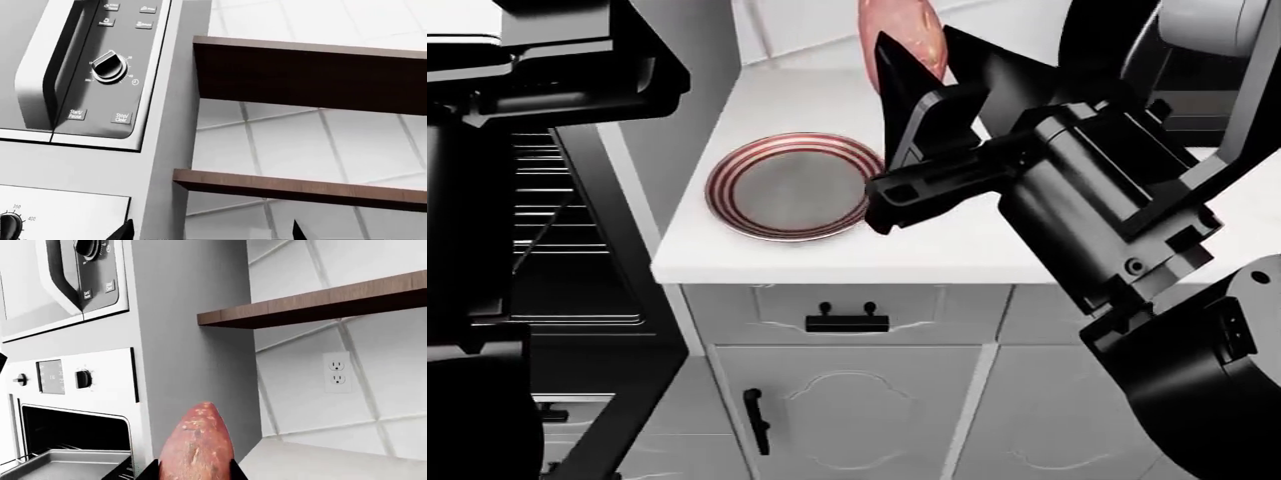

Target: Pick the sweet potato from the top rack in the oven and place it on the plate on the counter.

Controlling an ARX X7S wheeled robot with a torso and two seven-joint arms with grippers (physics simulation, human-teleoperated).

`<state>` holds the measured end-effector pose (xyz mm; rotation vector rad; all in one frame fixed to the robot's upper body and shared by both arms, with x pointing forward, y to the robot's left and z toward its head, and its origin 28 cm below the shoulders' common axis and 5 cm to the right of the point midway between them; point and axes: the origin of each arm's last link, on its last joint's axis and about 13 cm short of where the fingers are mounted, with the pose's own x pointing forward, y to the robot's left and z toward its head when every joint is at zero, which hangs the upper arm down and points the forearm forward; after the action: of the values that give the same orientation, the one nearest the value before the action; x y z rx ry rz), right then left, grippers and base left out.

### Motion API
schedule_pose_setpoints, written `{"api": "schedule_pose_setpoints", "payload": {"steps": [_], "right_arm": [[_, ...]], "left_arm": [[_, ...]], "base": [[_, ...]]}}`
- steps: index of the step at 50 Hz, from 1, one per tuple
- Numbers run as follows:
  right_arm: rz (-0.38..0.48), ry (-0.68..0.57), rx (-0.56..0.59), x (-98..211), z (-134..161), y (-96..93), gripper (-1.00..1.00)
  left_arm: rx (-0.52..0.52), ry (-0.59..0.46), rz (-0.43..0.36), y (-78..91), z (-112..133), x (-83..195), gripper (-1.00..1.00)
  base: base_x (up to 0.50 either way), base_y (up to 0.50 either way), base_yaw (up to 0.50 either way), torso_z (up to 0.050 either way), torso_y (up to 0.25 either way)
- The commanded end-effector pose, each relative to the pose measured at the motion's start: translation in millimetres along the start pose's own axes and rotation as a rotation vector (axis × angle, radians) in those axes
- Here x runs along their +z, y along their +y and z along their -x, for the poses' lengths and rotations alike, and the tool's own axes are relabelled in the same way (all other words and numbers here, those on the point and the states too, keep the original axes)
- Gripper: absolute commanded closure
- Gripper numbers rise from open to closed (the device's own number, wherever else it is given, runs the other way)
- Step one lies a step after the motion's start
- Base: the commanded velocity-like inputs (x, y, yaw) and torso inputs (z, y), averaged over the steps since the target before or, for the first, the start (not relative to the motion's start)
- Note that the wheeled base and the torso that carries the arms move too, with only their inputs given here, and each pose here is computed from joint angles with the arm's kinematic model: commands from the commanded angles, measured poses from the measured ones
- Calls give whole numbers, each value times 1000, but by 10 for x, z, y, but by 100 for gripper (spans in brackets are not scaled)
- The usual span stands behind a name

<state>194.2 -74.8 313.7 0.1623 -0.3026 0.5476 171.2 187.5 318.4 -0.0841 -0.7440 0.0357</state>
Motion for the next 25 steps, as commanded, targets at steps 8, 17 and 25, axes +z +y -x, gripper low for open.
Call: {"api": "schedule_pose_setpoints", "payload": {"steps": [8,17,25], "right_arm": [[-5,-9,-1,3,0,-2,100],[-11,-23,2,13,1,-1,100],[-25,-61,0,46,1,5,100]], "left_arm": [[0,-2,1,1,2,0,-100],[0,0,1,0,5,-9,-100],[-2,4,3,-5,10,-17,-100]], "base": [[0,-500,0,0,0],[0,-500,0,0,0],[10,-313,-68,0,0]]}}
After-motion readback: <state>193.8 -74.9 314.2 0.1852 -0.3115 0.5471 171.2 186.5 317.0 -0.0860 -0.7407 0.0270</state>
